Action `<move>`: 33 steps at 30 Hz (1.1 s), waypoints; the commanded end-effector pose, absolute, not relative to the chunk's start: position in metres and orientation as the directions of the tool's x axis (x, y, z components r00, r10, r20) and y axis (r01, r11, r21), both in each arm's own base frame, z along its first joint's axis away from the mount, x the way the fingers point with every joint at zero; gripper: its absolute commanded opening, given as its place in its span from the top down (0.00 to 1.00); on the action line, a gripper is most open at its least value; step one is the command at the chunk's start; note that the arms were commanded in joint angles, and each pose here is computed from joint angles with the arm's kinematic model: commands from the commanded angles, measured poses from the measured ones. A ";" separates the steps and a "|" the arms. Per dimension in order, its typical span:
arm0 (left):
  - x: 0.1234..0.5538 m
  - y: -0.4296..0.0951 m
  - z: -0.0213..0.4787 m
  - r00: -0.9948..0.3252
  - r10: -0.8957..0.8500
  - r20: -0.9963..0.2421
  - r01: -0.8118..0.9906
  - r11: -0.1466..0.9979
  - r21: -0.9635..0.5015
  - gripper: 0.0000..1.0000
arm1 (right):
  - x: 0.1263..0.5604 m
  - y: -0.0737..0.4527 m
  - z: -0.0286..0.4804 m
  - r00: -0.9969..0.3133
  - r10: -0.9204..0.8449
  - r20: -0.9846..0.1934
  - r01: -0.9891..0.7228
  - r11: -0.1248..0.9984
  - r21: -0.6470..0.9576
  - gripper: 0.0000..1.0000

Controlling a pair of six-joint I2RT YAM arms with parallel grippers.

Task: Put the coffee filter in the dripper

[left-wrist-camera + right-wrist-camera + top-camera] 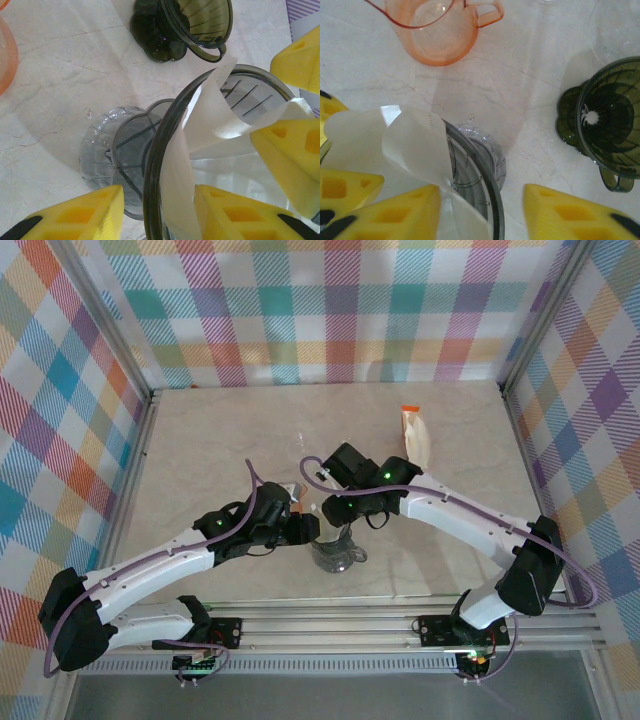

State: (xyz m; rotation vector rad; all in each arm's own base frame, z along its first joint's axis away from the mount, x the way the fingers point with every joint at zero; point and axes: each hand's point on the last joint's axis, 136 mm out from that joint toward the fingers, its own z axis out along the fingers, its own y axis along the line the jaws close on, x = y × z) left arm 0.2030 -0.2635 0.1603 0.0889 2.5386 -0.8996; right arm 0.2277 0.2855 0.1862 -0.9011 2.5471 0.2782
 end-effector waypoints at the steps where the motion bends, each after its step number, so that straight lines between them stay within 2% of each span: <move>1: 0.204 -0.264 0.157 -0.905 -0.081 -0.418 0.198 0.790 -0.581 0.58 | 0.234 0.277 0.188 -0.722 -0.523 -0.452 -0.591 0.807 0.009 0.62; 6: 0.203 -0.263 0.158 -0.906 -0.078 -0.417 0.199 0.789 -0.581 0.59 | 0.233 0.261 0.183 -0.768 -0.467 -0.438 -0.513 0.858 -0.014 0.70; 17: 0.203 -0.262 0.158 -0.905 -0.082 -0.416 0.194 0.794 -0.577 0.60 | 0.230 0.240 0.179 -0.805 -0.400 -0.438 -0.429 0.903 -0.037 0.71; 22: 0.203 -0.262 0.158 -0.906 -0.083 -0.415 0.191 0.795 -0.575 0.59 | 0.229 0.236 0.178 -0.814 -0.385 -0.436 -0.408 0.912 -0.042 0.69; 28: 0.203 -0.266 0.167 -0.901 -0.082 -0.427 0.213 0.773 -0.598 0.49 | 0.227 0.247 0.181 -0.801 -0.381 -0.461 -0.435 0.900 0.013 0.66; 33: 0.204 -0.267 0.167 -0.901 -0.080 -0.427 0.214 0.774 -0.596 0.49 | 0.228 0.253 0.185 -0.789 -0.378 -0.485 -0.449 0.893 0.035 0.56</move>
